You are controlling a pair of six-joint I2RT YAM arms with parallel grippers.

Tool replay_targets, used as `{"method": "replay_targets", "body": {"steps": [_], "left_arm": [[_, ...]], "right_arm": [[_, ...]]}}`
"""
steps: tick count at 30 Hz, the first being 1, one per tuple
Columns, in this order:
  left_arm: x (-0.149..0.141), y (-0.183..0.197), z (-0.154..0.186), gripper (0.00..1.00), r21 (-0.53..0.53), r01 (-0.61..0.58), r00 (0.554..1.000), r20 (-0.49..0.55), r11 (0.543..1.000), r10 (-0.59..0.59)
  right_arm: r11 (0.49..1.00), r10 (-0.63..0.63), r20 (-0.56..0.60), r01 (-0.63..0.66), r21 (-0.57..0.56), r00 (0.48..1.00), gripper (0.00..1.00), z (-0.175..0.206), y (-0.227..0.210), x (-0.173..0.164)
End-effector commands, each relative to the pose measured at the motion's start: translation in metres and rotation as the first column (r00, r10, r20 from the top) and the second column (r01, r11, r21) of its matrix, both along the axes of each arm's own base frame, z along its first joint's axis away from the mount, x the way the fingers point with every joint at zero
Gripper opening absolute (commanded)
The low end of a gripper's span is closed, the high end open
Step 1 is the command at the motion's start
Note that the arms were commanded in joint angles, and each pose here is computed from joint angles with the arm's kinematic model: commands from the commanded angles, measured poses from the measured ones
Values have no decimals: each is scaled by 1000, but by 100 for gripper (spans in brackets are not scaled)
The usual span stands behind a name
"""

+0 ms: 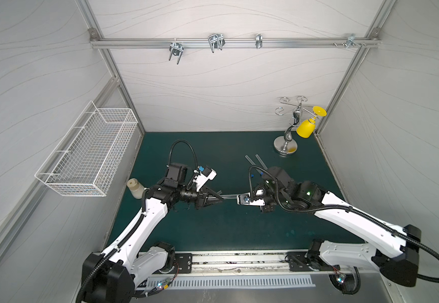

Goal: Insert stoppers into test tubes
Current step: Insert the stopper into the test tube.

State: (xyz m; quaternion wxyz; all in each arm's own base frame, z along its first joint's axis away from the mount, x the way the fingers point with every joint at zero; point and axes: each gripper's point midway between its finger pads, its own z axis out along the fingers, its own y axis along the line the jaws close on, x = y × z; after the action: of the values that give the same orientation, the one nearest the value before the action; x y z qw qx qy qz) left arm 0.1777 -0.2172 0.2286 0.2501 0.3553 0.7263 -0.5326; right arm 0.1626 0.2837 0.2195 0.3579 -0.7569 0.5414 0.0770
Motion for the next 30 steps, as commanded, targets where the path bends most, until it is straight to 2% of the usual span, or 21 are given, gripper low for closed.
{"method": "replay_targets", "body": {"steps": [1,30], "left_arm": [[3,-3,11,0,-6,11,999,46,1000,-11],[1,-8,7,0,0,28,999,36,1000,-28]], "right_arm": [[999,33,24,-33,-15,999,18,5,3,-1],[998,59,61,-58,-19,996,18,13,19,-1]]}}
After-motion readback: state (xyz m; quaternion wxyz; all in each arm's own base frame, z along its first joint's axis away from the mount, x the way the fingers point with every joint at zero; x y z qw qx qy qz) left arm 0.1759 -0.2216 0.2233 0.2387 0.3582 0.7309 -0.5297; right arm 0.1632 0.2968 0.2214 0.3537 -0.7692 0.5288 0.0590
